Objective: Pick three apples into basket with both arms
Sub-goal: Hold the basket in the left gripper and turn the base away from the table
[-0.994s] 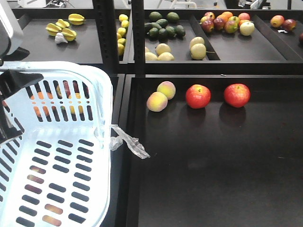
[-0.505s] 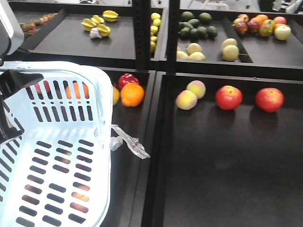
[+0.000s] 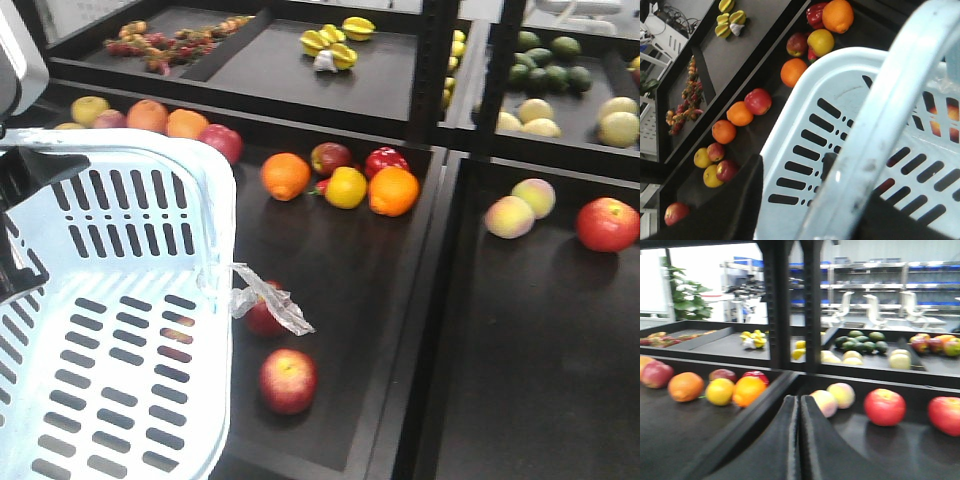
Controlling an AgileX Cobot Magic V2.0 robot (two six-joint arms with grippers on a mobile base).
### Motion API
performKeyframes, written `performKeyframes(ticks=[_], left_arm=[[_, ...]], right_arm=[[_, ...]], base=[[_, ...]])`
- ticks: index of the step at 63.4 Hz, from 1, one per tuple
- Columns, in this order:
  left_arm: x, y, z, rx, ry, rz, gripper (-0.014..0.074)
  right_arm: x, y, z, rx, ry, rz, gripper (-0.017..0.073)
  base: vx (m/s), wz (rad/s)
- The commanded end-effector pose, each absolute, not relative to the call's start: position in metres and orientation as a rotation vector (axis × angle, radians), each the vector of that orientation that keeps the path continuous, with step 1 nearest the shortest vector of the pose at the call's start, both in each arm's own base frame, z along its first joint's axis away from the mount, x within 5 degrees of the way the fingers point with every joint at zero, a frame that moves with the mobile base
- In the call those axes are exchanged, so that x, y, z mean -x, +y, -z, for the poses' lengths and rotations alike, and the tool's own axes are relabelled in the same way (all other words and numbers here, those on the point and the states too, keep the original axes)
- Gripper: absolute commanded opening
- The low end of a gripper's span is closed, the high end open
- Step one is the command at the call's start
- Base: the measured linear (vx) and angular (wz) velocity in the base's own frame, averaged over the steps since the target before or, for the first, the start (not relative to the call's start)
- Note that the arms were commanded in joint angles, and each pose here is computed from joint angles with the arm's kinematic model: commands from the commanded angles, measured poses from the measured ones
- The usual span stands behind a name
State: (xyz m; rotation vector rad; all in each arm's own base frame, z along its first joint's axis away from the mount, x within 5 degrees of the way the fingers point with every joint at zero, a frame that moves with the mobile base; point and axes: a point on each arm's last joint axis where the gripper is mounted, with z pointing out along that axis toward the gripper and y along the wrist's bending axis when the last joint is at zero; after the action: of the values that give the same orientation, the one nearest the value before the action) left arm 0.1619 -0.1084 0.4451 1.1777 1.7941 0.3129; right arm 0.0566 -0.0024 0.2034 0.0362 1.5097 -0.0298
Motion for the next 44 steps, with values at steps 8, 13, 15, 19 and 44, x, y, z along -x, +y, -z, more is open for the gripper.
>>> performKeyframes(ticks=[8, 13, 15, 19, 44], left_arm=[[-0.1591, -0.1069, -0.4632, -1.117, 1.694, -0.3, -0.0006], [-0.1591, -0.1069, -0.4632, -1.117, 1.694, -0.3, -0.0006], [-0.1591, -0.1069, -0.4632, -1.117, 1.694, -0.3, -0.0006], [-0.1591, -0.1069, -0.4632, -1.117, 1.694, -0.3, -0.0006], [-0.1591, -0.1069, -0.4632, -1.117, 1.694, -0.3, -0.0006]], right_arm=[[-0.0558, -0.0025, -0.2055, -0.029, 1.441, 0.042, -0.0009], [-0.0558, -0.0025, -0.2055, -0.029, 1.441, 0.042, -0.0009], [-0.0558, -0.0025, -0.2055, -0.029, 1.441, 0.042, -0.0009], [-0.0558, -0.0025, -0.2055, -0.029, 1.441, 0.042, -0.0009], [-0.0558, -0.0025, -0.2055, -0.029, 1.441, 0.042, -0.0009]], base=[[-0.08, 0.38], [-0.08, 0.36], [-0.08, 0.35], [-0.08, 0.35], [-0.07, 0.32]])
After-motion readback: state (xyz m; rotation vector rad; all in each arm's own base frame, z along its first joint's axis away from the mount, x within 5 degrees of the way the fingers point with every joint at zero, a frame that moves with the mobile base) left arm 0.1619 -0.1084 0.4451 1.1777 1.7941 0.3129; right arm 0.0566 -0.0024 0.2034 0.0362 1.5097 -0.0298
